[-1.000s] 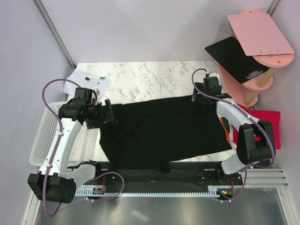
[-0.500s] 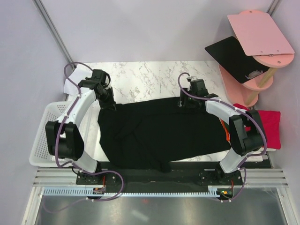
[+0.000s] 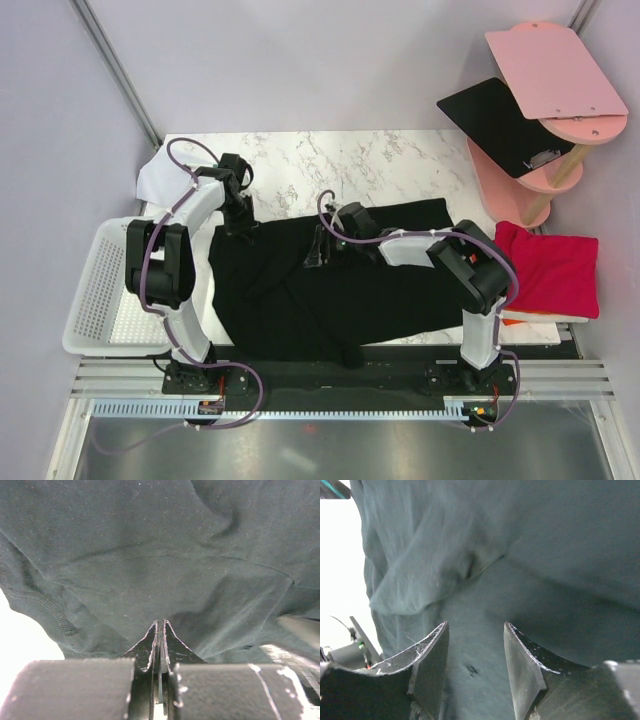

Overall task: Fold and stack the t-shirts
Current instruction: Fold the flattened tshirt in 1/3 of the way

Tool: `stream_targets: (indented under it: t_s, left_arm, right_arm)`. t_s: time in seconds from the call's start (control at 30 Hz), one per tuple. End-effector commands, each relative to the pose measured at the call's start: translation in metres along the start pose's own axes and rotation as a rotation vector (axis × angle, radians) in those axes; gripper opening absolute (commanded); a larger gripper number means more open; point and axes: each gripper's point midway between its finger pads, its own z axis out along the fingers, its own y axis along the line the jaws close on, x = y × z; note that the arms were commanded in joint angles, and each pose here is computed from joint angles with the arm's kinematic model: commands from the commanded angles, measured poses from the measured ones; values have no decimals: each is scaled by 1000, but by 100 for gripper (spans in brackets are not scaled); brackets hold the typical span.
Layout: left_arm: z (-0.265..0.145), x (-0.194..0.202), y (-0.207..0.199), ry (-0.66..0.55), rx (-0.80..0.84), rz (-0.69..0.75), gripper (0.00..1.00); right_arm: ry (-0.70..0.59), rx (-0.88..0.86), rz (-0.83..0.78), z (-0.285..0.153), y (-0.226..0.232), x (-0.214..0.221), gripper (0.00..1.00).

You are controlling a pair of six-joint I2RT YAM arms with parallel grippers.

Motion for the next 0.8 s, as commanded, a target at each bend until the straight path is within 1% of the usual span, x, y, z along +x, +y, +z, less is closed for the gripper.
stream_targets:
  t_s: [0.0,0.13,0.3,0.43,0.6,0.77]
  left_arm:
    - [-11,-16,-2,-66,-9,37,2]
    - [-8,-14,-1,-56,-14,38,2]
    - [-5,-13,0,-49,-17,46,2]
    - [-4,-12,2,-46,-21,47,2]
    - [-3,-11,2,-41,-23,51,2]
    - [2,-9,4,-28,-32,53,2]
  right_arm:
    - [-8,-70,25,16,22,6,56]
    - [2,-71,28,28,27,16,57]
    - [10,-74,32,45,34,16,57]
    - [-13,-81,17,52,46,5,57]
    - [-10,-82,10,63,53,-1,57]
    - [-38,-101,-1,63,65,-15,55]
